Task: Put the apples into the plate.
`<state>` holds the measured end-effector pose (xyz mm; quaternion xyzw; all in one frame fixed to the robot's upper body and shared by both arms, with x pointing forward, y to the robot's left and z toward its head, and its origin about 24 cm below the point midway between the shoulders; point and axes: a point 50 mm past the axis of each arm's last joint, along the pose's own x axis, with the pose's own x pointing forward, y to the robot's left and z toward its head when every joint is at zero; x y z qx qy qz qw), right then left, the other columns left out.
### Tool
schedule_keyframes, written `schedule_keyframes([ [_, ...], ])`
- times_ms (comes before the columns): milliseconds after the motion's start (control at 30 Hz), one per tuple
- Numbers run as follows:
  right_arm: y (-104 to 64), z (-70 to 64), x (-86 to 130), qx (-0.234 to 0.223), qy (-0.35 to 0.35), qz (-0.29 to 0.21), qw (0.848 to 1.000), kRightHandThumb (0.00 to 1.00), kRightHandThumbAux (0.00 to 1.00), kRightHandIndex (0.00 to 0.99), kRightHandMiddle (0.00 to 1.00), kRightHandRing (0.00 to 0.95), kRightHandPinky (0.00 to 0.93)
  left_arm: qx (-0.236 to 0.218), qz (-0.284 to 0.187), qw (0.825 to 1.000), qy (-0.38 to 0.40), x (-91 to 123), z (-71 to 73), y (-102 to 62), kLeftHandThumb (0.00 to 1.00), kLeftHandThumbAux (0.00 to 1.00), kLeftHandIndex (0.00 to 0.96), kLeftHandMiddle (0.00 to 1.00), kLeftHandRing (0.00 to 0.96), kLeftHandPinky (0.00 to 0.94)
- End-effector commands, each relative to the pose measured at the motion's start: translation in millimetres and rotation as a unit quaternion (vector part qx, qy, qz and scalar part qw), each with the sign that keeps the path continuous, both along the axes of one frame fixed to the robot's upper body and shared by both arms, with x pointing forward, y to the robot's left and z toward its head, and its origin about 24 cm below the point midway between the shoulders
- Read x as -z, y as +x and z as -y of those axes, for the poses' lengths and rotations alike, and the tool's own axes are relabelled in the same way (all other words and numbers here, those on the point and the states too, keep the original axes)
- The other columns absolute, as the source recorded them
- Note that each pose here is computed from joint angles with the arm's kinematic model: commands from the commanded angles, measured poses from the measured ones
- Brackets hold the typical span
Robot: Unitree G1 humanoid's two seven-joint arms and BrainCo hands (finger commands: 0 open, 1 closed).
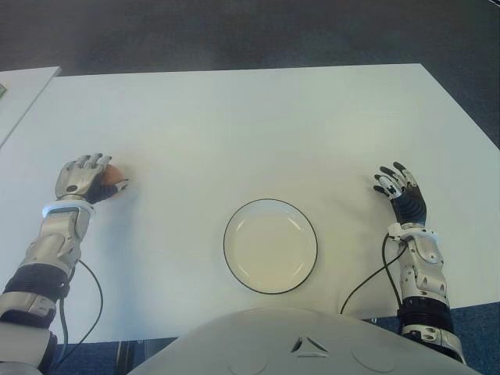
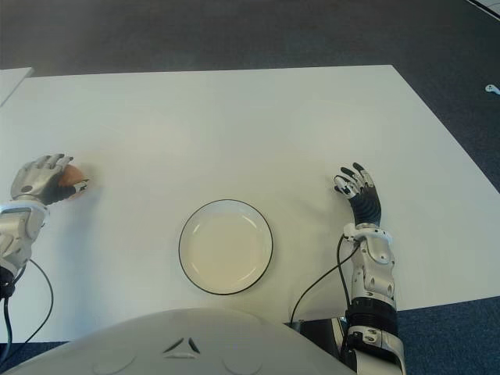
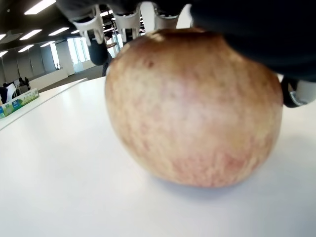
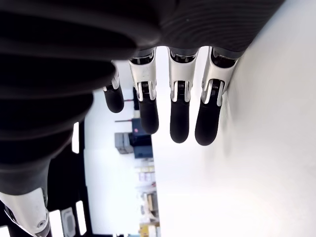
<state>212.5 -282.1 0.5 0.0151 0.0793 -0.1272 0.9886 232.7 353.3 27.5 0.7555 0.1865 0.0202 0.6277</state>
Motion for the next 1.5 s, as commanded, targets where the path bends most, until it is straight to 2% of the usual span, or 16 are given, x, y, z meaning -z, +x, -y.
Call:
schedule_keyframes([
  [33,-9.6,1.6,17,0.015,0.021,-0.044,0.999,0.258,0.651,0.125,0.263,0.275,0.301,-0.008,-0.027,0.999,-0.018,17,0.5,-8.1,0.298,0.217,0.000,0.000,0.000,0.000],
  [333,-8.3,-0.5,16,0.017,0.018,-0.032,0.999,0.277,0.652,0.135,0.280,0.290,0.303,-0.017,-0.037,0.999,-0.011,22,-5.6,-10.9,0.282,0.225,0.000,0.000,0.000,0.000],
  [533,-9.4,1.1,15,0.007,0.010,-0.041,0.999,0.266,0.654,0.117,0.252,0.264,0.259,-0.026,-0.044,0.999,-0.006,26,-10.7,-13.4,0.284,0.240,0.000,0.000,0.000,0.000],
  [767,-9.4,0.4,14,0.012,0.013,-0.033,0.999,0.242,0.654,0.129,0.274,0.277,0.282,-0.033,-0.042,0.999,-0.003,29,-13.5,-15.7,0.291,0.256,0.000,0.000,0.000,0.000],
  [1033,-8.9,4.2,15,0.013,0.010,-0.042,0.999,0.236,0.649,0.127,0.274,0.285,0.300,-0.042,-0.037,0.998,0.007,42,-21.3,-25.7,0.280,0.287,0.000,0.000,0.000,0.000],
  [1233,-8.4,5.7,13,0.014,0.010,-0.040,0.999,0.243,0.641,0.132,0.283,0.299,0.316,-0.036,-0.028,0.999,0.007,44,-21.1,-26.6,0.278,0.310,0.003,0.000,0.000,0.003],
  [1333,-8.1,6.0,13,0.015,0.011,-0.043,0.999,0.246,0.632,0.134,0.286,0.305,0.320,-0.035,-0.024,0.999,0.004,45,-21.0,-26.9,0.311,0.341,0.058,0.068,0.055,0.074],
  [1367,-7.9,6.0,13,0.015,0.012,-0.043,0.999,0.248,0.633,0.134,0.287,0.306,0.320,-0.043,-0.029,0.999,0.004,49,-22.8,-28.6,0.350,0.356,0.105,0.129,0.112,0.134],
  [1400,-7.8,6.0,13,0.014,0.013,-0.043,0.999,0.254,0.637,0.135,0.288,0.307,0.319,-0.048,-0.033,0.998,0.004,52,-24.0,-30.0,0.439,0.387,0.199,0.276,0.268,0.268],
  [1433,-7.7,6.0,13,0.014,0.013,-0.043,0.999,0.258,0.639,0.135,0.288,0.307,0.318,-0.052,-0.036,0.998,0.004,54,-24.8,-30.9,0.497,0.407,0.260,0.371,0.369,0.355],
  [1467,-7.7,6.0,13,0.014,0.013,-0.043,0.999,0.259,0.639,0.135,0.288,0.307,0.318,-0.055,-0.039,0.998,0.005,55,-25.5,-31.3,0.518,0.414,0.282,0.405,0.405,0.386],
  [1500,-7.7,6.0,13,0.013,0.012,-0.044,0.999,0.262,0.641,0.135,0.288,0.307,0.317,-0.050,-0.042,0.998,0.014,55,-25.8,-32.2,0.561,0.433,0.328,0.474,0.480,0.454],
])
